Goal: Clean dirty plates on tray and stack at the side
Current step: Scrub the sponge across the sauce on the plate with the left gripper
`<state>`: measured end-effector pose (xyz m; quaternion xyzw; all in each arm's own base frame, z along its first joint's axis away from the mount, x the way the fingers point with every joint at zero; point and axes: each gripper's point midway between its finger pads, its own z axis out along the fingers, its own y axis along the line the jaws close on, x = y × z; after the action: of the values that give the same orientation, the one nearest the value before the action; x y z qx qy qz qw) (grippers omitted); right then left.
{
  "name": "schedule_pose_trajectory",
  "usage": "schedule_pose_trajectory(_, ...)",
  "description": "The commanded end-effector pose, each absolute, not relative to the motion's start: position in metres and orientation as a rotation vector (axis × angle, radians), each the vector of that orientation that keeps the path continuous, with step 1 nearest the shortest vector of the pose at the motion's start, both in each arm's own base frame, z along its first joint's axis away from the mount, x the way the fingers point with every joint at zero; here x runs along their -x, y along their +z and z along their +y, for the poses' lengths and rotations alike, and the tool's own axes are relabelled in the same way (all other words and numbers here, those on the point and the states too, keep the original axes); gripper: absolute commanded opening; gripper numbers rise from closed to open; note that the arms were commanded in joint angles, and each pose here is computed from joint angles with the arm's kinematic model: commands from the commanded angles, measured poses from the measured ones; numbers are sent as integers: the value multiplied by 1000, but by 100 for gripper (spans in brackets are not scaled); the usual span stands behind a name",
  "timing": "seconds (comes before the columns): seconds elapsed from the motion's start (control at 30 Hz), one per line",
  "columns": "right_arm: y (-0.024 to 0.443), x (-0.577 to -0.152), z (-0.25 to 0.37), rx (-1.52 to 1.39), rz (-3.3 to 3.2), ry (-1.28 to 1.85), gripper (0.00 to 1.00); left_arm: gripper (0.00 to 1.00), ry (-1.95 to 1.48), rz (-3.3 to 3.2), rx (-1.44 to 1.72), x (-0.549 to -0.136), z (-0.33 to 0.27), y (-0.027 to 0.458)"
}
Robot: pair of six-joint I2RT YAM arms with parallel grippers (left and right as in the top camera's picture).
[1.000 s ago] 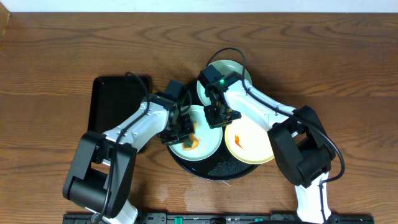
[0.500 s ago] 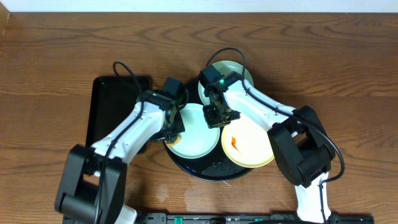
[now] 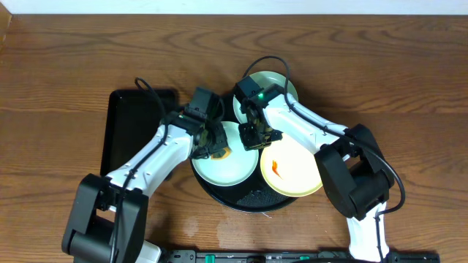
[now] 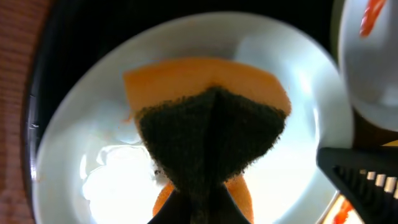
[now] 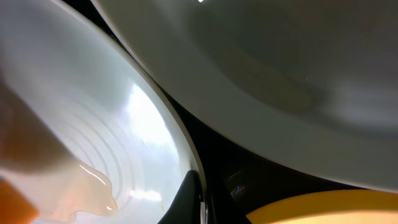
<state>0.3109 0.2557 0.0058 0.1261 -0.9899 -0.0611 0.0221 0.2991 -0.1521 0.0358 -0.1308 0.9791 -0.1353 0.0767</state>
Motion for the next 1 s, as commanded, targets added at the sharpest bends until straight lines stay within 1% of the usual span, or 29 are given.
schedule_pose_trajectory(0.0,1,-312,256,-374,-3074,-169,1,8,-415,2964,435,-287,-152,22)
schedule_pose_trajectory(0.2,1,-312,256,-359,-3077,-174,1,8,-456,2948,439,-287,-155,9)
schedule_pose_trajectory(0.33,1,-312,256,-358,-3076,-173,1,7,-380,2947,421,-288,-146,6)
schedule_pose_trajectory(0.47,1,-310,255,-356,-3069,-166,1,7,-154,2925,441,-288,-118,1)
schedule_pose_trajectory(0.57,1,-310,255,-357,-3068,-165,1,7,113,2868,458,-290,-84,2)
schedule_pose_trajectory(0.67,1,-310,255,-357,-3067,-163,1,8,228,2850,457,-288,-70,7)
schedule_pose_trajectory(0.8,1,-309,254,-357,-3066,-162,1,7,137,2837,458,-296,-81,22)
schedule_pose_trajectory(0.87,1,-310,254,-354,-3066,-162,1,7,20,2822,454,-302,-94,35)
schedule_pose_trajectory(0.97,1,-310,254,-352,-3066,-162,1,8,-210,2790,360,-310,-121,57)
